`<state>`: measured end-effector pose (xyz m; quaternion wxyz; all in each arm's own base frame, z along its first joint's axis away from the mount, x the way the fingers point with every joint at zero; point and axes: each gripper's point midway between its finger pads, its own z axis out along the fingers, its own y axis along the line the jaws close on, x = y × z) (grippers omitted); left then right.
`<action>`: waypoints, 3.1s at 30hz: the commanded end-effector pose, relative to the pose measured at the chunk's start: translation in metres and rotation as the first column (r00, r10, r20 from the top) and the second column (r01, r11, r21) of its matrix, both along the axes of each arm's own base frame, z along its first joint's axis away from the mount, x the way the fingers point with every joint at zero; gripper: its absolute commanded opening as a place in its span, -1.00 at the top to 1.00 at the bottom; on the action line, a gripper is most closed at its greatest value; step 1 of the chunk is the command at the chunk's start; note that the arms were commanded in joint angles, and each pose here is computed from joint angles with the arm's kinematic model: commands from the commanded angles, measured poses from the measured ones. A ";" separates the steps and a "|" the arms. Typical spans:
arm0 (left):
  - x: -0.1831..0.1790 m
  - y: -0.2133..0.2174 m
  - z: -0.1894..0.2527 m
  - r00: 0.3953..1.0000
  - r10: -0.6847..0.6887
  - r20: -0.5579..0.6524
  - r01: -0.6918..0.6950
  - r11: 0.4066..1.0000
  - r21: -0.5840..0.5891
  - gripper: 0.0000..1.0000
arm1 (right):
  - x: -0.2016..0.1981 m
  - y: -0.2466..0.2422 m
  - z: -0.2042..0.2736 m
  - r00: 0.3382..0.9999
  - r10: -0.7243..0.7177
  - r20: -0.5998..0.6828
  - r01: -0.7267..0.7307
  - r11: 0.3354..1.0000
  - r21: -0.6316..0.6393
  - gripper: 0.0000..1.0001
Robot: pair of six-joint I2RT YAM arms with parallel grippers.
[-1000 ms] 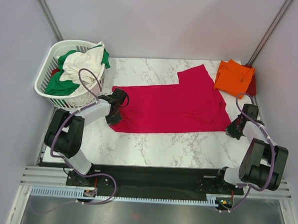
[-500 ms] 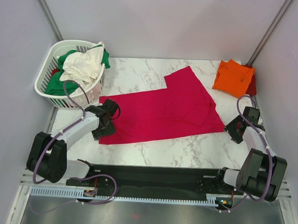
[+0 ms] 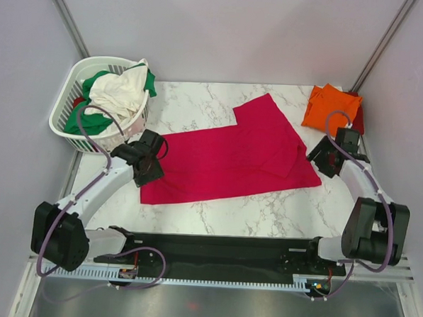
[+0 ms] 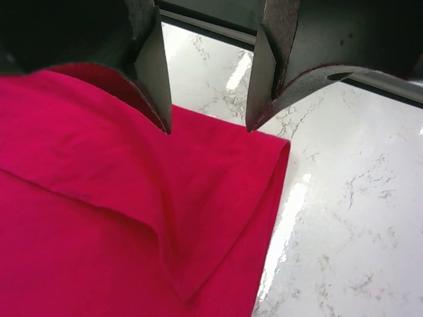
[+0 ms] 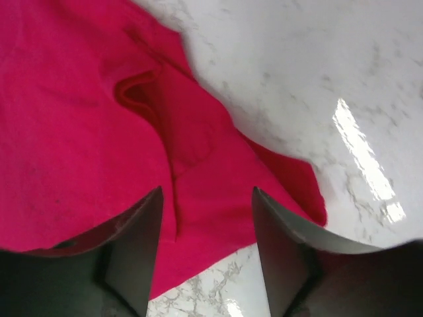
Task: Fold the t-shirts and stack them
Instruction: Fold the tshirt
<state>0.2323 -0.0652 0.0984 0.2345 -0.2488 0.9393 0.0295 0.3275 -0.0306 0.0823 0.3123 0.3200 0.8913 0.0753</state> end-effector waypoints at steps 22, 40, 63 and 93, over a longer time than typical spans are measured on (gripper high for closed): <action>0.077 -0.034 -0.044 0.985 -0.168 -0.042 0.170 0.982 0.075 0.17 | 0.013 -0.027 -0.093 0.966 -0.151 -0.212 0.143 0.988 -0.055 0.66; 0.054 -0.046 -0.068 0.981 -0.163 -0.102 0.168 0.985 0.049 0.18 | 0.048 0.026 0.009 0.993 0.121 0.005 -0.121 0.993 -0.003 -0.58; -0.024 0.022 -0.098 0.964 0.068 -0.258 -0.034 0.990 0.135 -0.02 | 0.241 0.087 0.054 0.924 0.326 0.201 -0.318 0.945 -0.071 -0.84; 0.010 -0.004 -0.022 0.984 -0.157 -0.081 0.158 0.987 0.003 -0.18 | 0.324 0.069 -0.063 0.931 0.346 0.116 -0.324 0.930 -0.172 -0.63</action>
